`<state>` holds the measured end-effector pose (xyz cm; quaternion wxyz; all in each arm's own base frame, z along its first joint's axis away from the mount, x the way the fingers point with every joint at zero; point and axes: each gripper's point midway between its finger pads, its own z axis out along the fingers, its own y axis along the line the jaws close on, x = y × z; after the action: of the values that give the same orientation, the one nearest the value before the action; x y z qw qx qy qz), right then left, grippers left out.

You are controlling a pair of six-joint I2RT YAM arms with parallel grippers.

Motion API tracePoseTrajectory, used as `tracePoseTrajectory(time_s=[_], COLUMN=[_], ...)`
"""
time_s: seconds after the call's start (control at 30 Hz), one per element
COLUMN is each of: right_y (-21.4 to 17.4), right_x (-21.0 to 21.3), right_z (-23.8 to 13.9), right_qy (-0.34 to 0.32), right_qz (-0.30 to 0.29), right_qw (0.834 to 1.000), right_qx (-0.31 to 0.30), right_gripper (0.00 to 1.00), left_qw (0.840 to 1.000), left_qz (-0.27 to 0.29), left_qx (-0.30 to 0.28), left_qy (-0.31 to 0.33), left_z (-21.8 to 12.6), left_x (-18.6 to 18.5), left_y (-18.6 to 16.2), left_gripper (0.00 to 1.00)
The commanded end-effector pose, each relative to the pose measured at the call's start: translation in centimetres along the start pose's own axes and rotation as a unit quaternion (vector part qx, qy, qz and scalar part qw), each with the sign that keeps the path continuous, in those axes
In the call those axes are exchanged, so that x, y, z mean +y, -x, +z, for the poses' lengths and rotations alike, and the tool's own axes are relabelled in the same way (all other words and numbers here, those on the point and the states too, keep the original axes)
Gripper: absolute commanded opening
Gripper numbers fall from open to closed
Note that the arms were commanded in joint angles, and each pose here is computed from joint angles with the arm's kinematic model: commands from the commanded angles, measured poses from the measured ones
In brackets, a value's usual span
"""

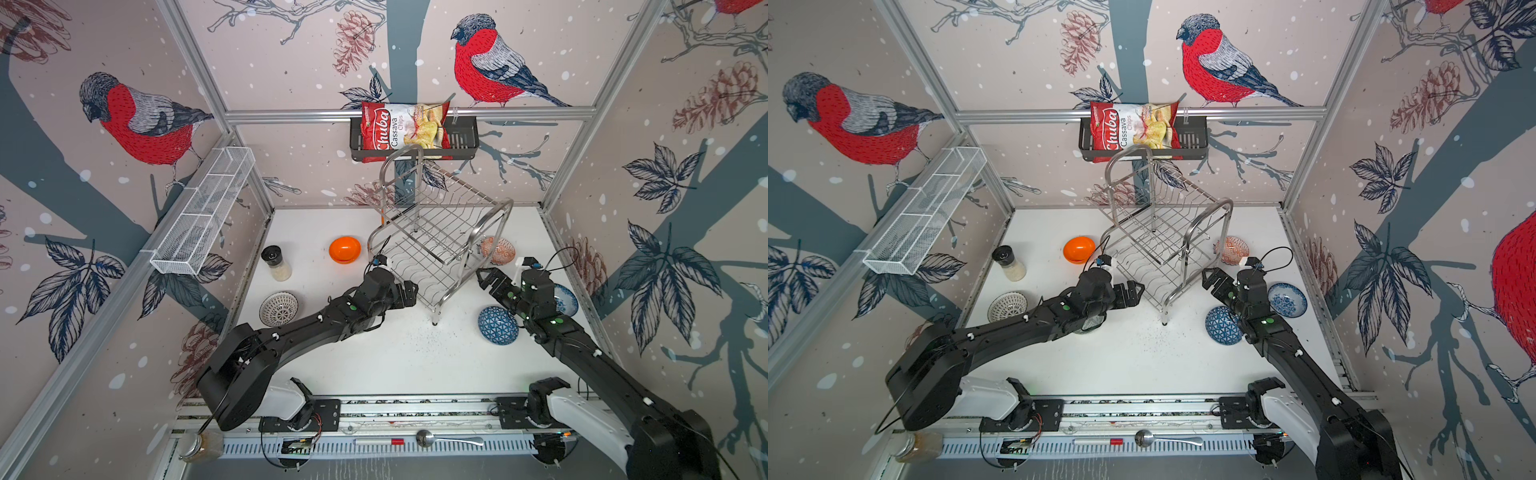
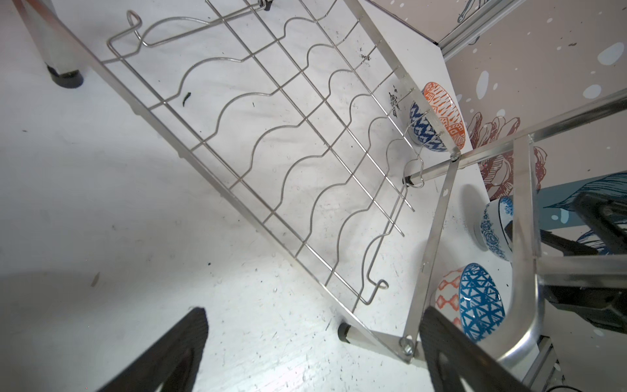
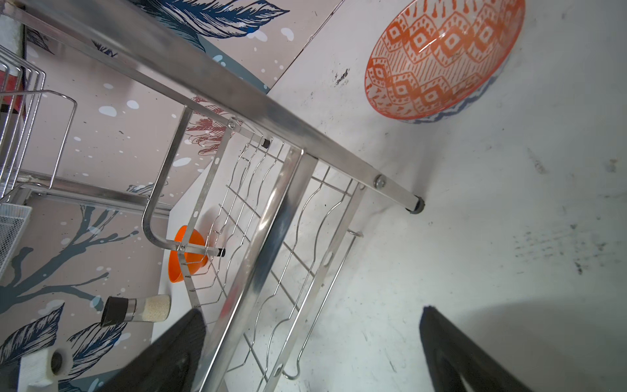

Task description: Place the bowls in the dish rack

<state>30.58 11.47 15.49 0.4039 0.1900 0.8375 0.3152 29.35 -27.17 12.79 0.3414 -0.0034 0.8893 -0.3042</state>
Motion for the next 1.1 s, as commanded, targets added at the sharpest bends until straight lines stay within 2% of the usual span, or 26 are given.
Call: tracePoseTrajectory(time_s=[0.0, 0.17, 0.4, 0.57, 0.7, 0.83, 0.93, 1.07], right_y=[0.3, 0.0, -0.6, -0.7, -0.8, -0.8, -0.6, 0.2], right_x=[1.4, 2.2, 3.7, 4.3, 4.6, 4.1, 4.0, 3.6], right_z=[0.1, 0.6, 2.4, 4.0, 5.2, 6.1, 6.5, 6.9], right_qy=[0.028, 0.054, 0.065, 0.067, 0.060, 0.048, 0.040, 0.028], right_qz=[0.006, 0.019, 0.021, 0.022, 0.015, 0.009, -0.007, -0.029], right_qw=[1.000, 0.998, 0.997, 0.997, 0.997, 0.998, 0.998, 0.998], right_qx=[0.003, 0.013, 0.026, 0.030, 0.039, 0.042, 0.042, 0.041], right_gripper=[0.99, 0.99, 0.93, 0.84, 0.71, 0.61, 0.60, 0.49], left_qw=[1.000, 1.000, 1.000, 0.999, 0.999, 0.999, 0.998, 0.997], left_qz=[-0.005, -0.024, -0.028, -0.033, -0.023, -0.025, -0.028, -0.034], left_qx=[-0.015, -0.005, -0.012, -0.020, -0.026, -0.037, -0.049, -0.057], left_qy=[-0.003, -0.002, 0.007, -0.002, 0.003, 0.019, 0.022, 0.031], left_z=[-0.2, -0.2, -0.8, -1.3, -1.8, -2.7, -3.4, -3.8], left_x=[0.5, 1.4, 2.8, 3.4, 3.8, 4.5, 4.9, 5.7], left_y=[0.5, 0.5, 0.7, 0.6, 1.0, 1.4, 1.7, 1.7], left_gripper=[0.98, 0.98, 0.98, 0.97, 0.97, 0.97, 0.98, 0.98])
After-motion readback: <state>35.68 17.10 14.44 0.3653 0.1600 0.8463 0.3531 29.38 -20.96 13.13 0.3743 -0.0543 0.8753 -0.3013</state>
